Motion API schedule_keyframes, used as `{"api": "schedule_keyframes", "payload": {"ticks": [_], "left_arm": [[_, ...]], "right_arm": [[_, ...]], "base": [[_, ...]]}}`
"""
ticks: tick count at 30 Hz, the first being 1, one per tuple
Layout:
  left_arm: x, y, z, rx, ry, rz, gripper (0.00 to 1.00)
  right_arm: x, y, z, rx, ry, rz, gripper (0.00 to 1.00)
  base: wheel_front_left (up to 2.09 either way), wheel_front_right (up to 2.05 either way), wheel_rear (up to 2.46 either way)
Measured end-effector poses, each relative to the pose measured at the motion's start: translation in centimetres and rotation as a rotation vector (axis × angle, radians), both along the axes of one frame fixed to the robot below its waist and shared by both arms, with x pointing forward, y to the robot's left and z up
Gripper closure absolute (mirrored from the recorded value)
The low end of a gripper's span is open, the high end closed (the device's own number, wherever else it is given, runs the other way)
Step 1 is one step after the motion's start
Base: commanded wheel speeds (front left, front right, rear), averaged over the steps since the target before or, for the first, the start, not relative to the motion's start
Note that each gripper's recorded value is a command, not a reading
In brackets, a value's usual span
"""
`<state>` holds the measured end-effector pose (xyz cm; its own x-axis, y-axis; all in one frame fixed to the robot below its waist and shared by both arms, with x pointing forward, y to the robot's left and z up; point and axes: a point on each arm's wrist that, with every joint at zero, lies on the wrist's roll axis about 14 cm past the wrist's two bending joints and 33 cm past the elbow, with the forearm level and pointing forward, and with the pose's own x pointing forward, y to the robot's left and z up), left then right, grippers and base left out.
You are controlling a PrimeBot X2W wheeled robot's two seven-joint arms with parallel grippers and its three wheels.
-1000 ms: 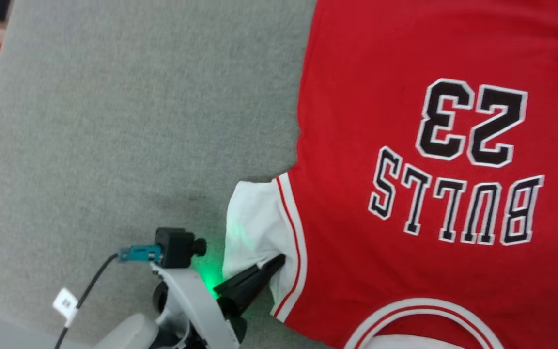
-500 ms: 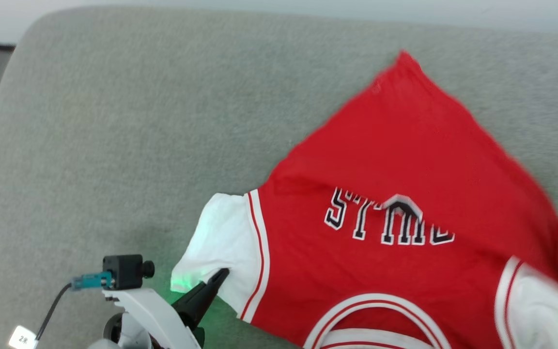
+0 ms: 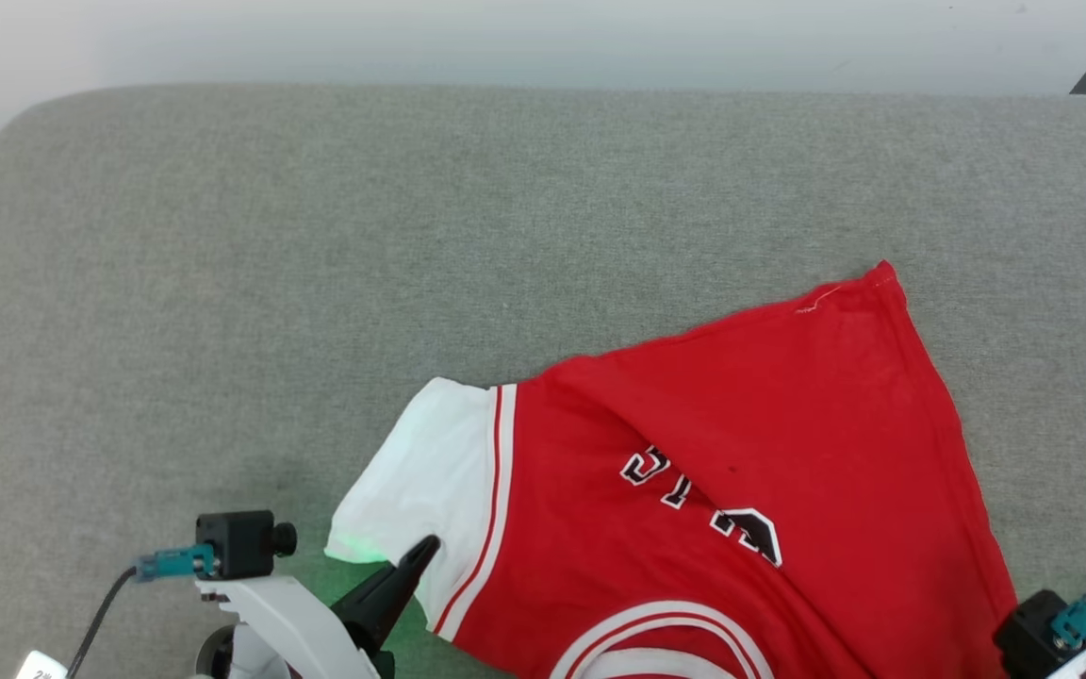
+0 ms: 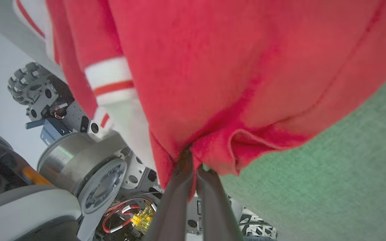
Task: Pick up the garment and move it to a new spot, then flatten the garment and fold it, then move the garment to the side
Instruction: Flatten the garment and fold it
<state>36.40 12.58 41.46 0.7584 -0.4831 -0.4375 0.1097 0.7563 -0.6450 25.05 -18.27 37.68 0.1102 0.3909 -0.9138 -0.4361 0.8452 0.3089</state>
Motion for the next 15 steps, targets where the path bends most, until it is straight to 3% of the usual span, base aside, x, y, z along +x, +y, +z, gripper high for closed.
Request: {"api": "schedule_keyframes", "payload": {"ticks": [1, 2, 8, 15], "left_arm": [[0.1, 0.0, 0.0, 0.002, 0.000, 0.000, 1.00], [0.1, 0.0, 0.0, 0.004, -0.002, -0.001, 1.00], [0.1, 0.0, 0.2, 0.009, -0.012, -0.001, 1.00], [0.1, 0.1, 0.3, 0.011, -0.020, 0.005, 1.00]], "right_arm": [[0.4, 0.2, 0.2, 0.005, -0.022, -0.005, 0.04], [0.7, 0.3, 0.4, 0.007, -0.043, -0.008, 0.00], [4.7, -0.5, 3.8, 0.008, -0.217, -0.041, 0.00], [11.4, -4.4, 11.3, -0.027, -0.460, -0.122, 0.00]], "base": [[0.00, 0.00, 0.00], [0.00, 0.00, 0.00], [0.00, 0.00, 0.00], [0.00, 0.00, 0.00]]}}
